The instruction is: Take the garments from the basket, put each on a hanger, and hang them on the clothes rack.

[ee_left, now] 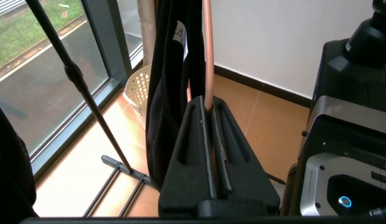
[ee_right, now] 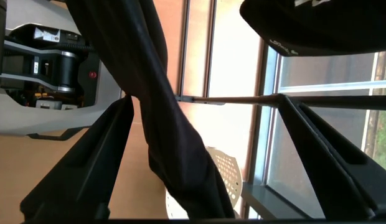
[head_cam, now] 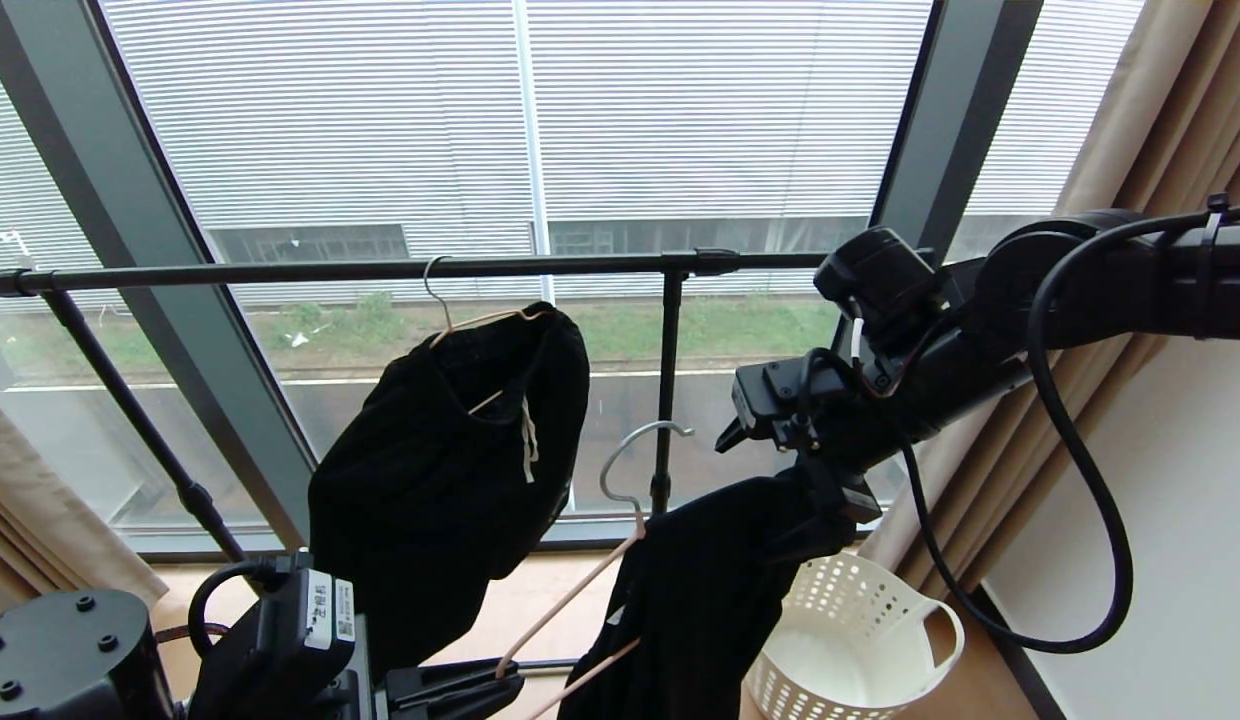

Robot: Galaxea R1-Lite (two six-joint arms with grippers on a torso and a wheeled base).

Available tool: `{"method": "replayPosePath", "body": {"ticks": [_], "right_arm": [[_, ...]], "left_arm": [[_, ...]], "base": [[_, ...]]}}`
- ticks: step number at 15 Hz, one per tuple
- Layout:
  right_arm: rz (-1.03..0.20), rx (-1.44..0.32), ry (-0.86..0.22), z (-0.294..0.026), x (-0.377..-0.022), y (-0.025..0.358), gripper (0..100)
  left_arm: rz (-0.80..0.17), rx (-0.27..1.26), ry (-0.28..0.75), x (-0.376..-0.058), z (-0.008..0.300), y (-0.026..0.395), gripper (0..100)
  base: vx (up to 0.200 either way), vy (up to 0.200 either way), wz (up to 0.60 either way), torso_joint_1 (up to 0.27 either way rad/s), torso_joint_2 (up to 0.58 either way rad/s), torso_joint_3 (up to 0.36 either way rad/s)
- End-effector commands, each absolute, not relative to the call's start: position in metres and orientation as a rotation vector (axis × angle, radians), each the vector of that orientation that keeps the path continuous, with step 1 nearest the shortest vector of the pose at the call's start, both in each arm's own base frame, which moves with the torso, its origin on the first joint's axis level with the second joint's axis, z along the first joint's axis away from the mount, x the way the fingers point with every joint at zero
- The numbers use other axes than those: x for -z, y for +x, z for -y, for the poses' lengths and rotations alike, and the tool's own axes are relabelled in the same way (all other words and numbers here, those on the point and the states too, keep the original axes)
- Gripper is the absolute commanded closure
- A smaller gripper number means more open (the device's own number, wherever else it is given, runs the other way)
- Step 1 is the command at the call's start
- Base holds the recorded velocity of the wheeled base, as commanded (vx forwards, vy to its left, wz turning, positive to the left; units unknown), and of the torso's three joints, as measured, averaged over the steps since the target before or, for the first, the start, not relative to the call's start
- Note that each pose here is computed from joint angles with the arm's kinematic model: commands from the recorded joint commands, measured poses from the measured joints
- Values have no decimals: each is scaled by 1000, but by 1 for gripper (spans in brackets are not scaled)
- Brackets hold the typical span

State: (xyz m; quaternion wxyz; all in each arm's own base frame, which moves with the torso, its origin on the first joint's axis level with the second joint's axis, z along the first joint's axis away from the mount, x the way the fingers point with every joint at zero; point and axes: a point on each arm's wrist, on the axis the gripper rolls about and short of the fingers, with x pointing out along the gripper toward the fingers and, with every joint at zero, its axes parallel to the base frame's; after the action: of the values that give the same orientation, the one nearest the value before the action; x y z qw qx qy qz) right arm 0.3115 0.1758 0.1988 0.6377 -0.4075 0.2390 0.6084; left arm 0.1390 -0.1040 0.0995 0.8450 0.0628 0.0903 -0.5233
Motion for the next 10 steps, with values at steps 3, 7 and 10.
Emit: {"method": "replayPosePath", "body": {"ticks": [3,7,10], "right_arm": [[-551,-1404,-934,-181,-194,312,0],[-546,-1406,-934,-182,-196,310,100],[-544,-1405,-936,-181,-197,309,100]], "left_arm": [[-191,1103,131,-100,104,139,100],[-184,1102,129,-101,104,139,100],[-187,1099,128,-101,103,139,100]], "base": [[0,0,0,0,0,0],[0,0,0,0,0,0],[0,0,0,0,0,0]]}}
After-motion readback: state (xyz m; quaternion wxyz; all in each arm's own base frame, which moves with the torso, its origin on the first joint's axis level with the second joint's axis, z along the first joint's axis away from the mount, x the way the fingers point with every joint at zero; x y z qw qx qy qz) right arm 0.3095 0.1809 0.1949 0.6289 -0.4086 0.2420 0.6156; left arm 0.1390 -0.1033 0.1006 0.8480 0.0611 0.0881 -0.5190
